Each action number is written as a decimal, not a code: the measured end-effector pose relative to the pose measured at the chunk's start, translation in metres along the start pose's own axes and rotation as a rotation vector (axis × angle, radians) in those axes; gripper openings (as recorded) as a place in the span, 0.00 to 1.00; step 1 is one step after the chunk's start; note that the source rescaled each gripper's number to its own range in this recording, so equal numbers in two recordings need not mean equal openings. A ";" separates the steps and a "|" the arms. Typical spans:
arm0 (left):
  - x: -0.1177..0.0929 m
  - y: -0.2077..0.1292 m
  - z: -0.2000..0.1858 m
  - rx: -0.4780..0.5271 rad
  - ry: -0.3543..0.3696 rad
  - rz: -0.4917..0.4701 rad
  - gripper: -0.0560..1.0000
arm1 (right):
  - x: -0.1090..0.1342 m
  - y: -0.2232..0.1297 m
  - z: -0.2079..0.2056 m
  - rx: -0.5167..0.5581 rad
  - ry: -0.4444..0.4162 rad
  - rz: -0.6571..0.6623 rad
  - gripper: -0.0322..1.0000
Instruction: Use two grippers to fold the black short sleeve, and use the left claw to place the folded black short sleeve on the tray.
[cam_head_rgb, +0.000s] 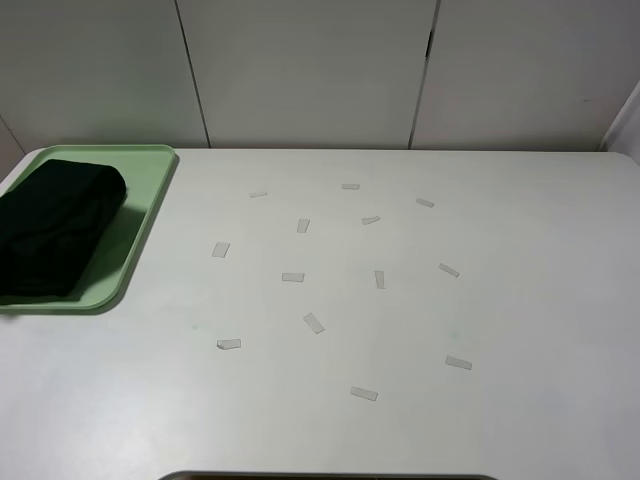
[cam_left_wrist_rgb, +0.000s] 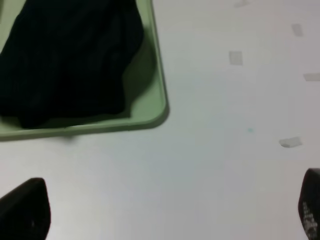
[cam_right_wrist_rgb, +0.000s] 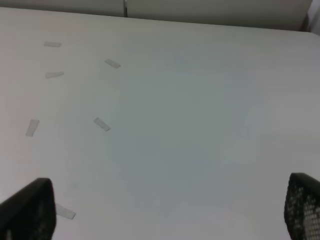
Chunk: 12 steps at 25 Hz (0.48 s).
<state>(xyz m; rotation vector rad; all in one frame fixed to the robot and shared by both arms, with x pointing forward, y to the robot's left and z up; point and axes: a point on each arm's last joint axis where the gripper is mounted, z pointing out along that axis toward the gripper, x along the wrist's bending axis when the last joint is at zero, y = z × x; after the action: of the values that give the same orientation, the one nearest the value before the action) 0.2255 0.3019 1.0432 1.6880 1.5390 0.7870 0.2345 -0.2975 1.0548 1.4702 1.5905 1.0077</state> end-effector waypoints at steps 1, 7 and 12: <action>0.000 0.000 0.000 0.000 0.001 -0.002 1.00 | 0.000 0.000 0.000 0.000 0.000 0.000 0.99; 0.000 0.000 0.000 0.000 0.001 -0.005 1.00 | 0.000 0.000 0.000 0.000 0.000 0.000 0.99; 0.000 0.000 0.000 0.000 0.001 -0.005 1.00 | 0.000 0.000 0.000 0.000 0.000 0.000 0.99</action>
<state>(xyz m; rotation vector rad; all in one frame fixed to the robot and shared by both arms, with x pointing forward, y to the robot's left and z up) 0.2255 0.3020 1.0432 1.6832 1.5434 0.7853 0.2345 -0.2975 1.0548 1.4702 1.5905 1.0077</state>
